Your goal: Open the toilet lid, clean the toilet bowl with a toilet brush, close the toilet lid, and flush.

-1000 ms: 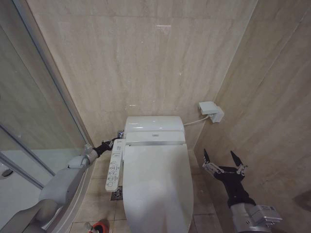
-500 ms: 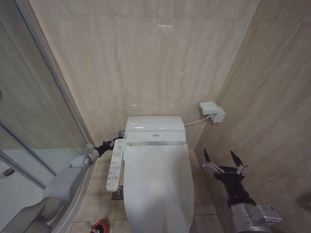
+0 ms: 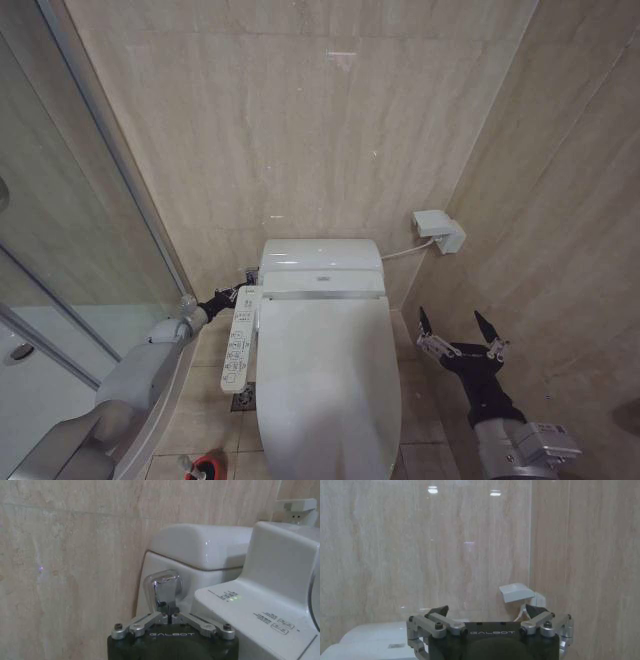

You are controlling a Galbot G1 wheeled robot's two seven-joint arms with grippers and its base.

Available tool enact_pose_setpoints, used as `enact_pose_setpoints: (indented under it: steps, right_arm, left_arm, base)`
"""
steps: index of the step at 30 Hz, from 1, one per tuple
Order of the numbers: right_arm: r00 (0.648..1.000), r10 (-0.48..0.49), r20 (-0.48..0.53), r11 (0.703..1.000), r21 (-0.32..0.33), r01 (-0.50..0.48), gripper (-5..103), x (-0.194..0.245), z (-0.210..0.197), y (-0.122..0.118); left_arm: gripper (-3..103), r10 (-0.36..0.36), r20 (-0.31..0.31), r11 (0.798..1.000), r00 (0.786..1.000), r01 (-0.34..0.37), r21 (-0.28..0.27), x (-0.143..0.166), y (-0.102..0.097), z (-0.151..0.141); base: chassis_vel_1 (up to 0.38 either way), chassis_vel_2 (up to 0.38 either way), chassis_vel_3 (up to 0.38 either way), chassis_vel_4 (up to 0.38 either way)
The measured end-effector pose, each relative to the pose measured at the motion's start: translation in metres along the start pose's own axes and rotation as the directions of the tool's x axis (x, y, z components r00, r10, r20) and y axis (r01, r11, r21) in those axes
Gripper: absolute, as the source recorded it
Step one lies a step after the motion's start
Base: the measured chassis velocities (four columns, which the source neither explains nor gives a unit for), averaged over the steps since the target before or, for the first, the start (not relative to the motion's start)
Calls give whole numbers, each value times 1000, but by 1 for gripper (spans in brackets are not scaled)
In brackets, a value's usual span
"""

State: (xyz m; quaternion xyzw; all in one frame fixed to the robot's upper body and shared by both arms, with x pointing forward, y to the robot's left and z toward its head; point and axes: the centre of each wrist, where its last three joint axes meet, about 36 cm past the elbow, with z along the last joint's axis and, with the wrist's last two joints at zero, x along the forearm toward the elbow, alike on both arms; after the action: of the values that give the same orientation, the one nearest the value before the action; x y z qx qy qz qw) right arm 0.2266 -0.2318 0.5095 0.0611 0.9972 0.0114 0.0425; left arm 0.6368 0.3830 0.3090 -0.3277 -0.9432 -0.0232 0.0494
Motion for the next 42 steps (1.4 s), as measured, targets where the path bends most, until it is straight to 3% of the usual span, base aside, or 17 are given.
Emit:
enact_pose_setpoints:
  steps: [6, 10, 13, 18, 19, 21, 22, 23, 24, 25, 28, 31, 34, 35, 38, 39, 42]
  right_arm:
    - [1000, 0, 0, 1000, 0, 0, 100, 0, 0, 0]
    - [1000, 0, 0, 1000, 0, 0, 100, 0, 0, 0]
    - [1000, 0, 0, 1000, 0, 0, 100, 0, 0, 0]
    - [1000, 0, 0, 1000, 0, 0, 100, 0, 0, 0]
    - [1000, 0, 0, 1000, 0, 0, 100, 0, 0, 0]
    - [1000, 0, 0, 1000, 0, 0, 100, 0, 0, 0]
    - [1000, 0, 0, 1000, 0, 0, 100, 0, 0, 0]
    - [1000, 0, 0, 1000, 0, 0, 100, 0, 0, 0]
    - [1000, 0, 0, 1000, 0, 0, 100, 0, 0, 0]
    - [1000, 0, 0, 1000, 0, 0, 100, 0, 0, 0]
    - [1000, 0, 0, 1000, 0, 0, 100, 0, 0, 0]
    - [1000, 0, 0, 1000, 0, 0, 100, 0, 0, 0]
    - [1000, 0, 0, 1000, 0, 0, 100, 0, 0, 0]
    - [1000, 0, 0, 1000, 0, 0, 100, 0, 0, 0]
    - [1000, 0, 0, 1000, 0, 0, 100, 0, 0, 0]
    - [1000, 0, 0, 1000, 0, 0, 100, 0, 0, 0]
    - [1000, 0, 0, 1000, 0, 0, 100, 0, 0, 0]
  left_arm:
    - [0, -24, 29, 1000, 999, 24, 13, 5, -8, 4]
    - [0, -41, 79, 999, 996, 40, 15, 20, -16, 3]
    - [0, -73, 132, 997, 989, 74, -3, 53, -16, -13]
    - [0, -151, 193, 988, 969, 155, -6, 75, -28, -29]
    - [0, -188, 213, 981, 959, 193, 0, 79, -34, -34]
    - [0, -323, 259, 945, 910, 323, 41, 88, -54, -48]
    - [0, -323, 259, 945, 910, 323, 41, 88, -54, -48]
    - [0, -365, 270, 930, 891, 364, 59, 92, -63, -52]
    - [0, -424, 290, 905, 858, 417, 88, 97, -77, -64]
    - [0, -424, 290, 905, 858, 417, 88, 97, -77, -64]
    - [0, -492, 307, 870, 815, 476, 128, 113, -109, -85]
    - [0, -508, 297, 860, 808, 492, 133, 129, -126, -91]
    - [0, -532, 296, 845, 793, 518, 132, 161, -157, -100]
    - [0, -532, 296, 845, 793, 518, 132, 161, -157, -100]
    - [0, -579, 322, 811, 749, 567, 141, 190, -183, -113]
    - [0, -579, 322, 811, 749, 567, 141, 190, -183, -113]
    - [0, -615, 321, 784, 720, 602, 151, 224, -216, -122]
  base:
    - [0, 0, 0, 0]
    - [0, 0, 0, 0]
    - [0, 0, 0, 0]
    - [0, 0, 0, 0]
    - [0, 0, 0, 0]
    - [0, 0, 0, 0]
    - [0, 0, 0, 0]
    - [0, 0, 0, 0]
    - [0, 0, 0, 0]
    - [0, 0, 0, 0]
    - [0, 0, 0, 0]
    - [0, 0, 0, 0]
    - [0, 0, 0, 0]
    - [0, 0, 0, 0]
    - [0, 0, 0, 0]
    - [0, 0, 0, 0]
    - [0, 0, 0, 0]
